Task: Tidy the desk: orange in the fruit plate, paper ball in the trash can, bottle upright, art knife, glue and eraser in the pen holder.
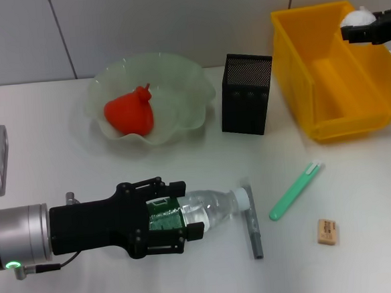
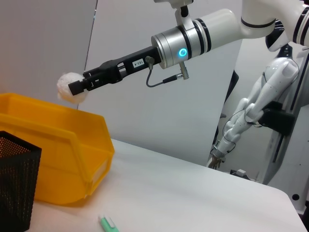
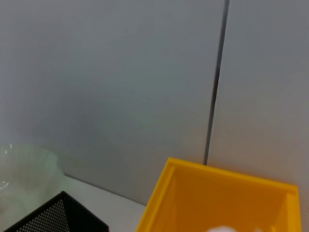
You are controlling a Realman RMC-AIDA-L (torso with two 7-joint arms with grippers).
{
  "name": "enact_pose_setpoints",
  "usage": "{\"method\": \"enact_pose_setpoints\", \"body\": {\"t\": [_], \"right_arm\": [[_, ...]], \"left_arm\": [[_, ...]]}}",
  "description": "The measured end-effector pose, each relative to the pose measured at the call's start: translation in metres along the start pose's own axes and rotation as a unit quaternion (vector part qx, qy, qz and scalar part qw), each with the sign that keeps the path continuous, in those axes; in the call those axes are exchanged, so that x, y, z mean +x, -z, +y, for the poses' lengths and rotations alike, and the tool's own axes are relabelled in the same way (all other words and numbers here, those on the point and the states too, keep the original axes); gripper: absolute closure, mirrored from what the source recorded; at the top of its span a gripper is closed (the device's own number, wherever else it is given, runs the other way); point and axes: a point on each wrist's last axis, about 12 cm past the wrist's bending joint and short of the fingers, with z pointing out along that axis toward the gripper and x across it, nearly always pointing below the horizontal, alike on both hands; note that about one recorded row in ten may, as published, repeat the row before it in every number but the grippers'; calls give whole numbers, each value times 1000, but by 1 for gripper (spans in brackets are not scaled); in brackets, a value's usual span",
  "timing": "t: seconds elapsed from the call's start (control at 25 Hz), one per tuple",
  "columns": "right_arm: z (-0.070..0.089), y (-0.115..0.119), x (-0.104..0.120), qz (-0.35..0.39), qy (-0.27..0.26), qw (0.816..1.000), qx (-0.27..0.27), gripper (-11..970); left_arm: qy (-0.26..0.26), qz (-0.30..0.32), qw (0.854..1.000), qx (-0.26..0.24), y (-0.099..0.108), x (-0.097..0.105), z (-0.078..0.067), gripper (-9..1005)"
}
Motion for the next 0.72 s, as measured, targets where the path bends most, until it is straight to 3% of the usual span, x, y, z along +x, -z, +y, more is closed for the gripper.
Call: {"method": "enact_pose_setpoints", "body": {"t": [0.16,0.36,0.48,0.52,0.56,0.68,0.72], "right_arm": [[0,-1,0,-3,0,1000,5,327],[-4,2,0,-61,-43,997,1,221],[-2,11,5,-131,-72,987,-64,173],[3,20,14,-172,-80,973,-130,160],[3,20,14,-172,-80,973,-130,160],[11,36,30,-206,-73,946,-240,161],[15,46,45,-205,-59,932,-292,161]], "left_arm": [[0,-1,1000,-1,0,0,0,153],[-2,-5,1000,-6,2,-1,1,154],[-2,-9,1000,-11,3,-2,2,154],[-4,-13,1000,-15,4,-3,3,154],[-4,-13,1000,-15,4,-4,4,154],[-5,-13,1000,-13,2,-6,5,154],[-6,-13,1000,-12,2,-6,5,154]]}}
